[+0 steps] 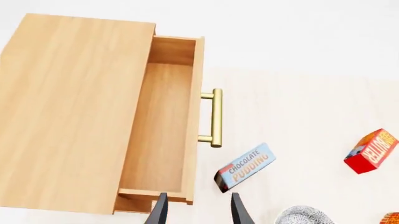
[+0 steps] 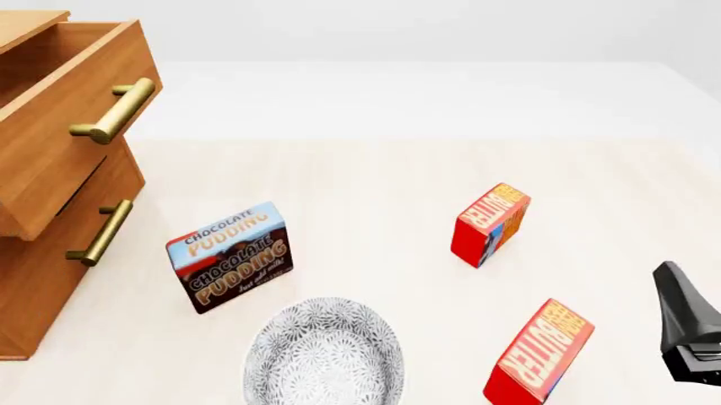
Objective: Put the butter at the front in the top drawer of the cabinet and close it.
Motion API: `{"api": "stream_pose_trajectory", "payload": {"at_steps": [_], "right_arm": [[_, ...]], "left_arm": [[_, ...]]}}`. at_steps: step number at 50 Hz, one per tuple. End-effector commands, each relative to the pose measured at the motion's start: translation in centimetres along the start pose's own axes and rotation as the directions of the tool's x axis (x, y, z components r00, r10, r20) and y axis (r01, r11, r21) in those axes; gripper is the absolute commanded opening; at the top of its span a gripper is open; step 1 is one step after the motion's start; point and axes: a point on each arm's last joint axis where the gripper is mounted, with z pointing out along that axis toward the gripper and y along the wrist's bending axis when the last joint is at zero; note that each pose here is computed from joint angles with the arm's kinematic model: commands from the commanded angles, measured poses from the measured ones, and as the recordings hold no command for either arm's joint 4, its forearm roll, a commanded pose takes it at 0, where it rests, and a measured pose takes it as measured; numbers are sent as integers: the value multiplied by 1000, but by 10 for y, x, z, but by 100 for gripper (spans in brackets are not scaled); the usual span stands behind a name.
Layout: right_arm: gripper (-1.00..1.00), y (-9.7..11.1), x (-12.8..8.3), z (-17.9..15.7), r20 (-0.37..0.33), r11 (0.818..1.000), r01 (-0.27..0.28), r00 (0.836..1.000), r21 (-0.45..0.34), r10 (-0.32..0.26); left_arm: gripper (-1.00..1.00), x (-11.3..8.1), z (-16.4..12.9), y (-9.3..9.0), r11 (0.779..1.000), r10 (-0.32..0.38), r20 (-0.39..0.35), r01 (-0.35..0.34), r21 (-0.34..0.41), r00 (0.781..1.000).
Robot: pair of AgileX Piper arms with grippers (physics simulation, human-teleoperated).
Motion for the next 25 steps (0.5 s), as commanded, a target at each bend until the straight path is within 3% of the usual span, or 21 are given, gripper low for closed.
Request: {"api": "stream_pose_trajectory", "payload": {"at_steps": [1, 25], "right_arm": [[100, 0, 0, 0, 0, 1000, 0, 1000, 0, 0], [100, 0, 0, 0, 0, 1000, -1, 1000, 0, 1]], "left_arm": [[100, -6, 9, -1, 1000, -19, -44, 19, 1, 999], [100, -14, 35, -1, 1000, -11, -109, 11, -6, 994]]}}
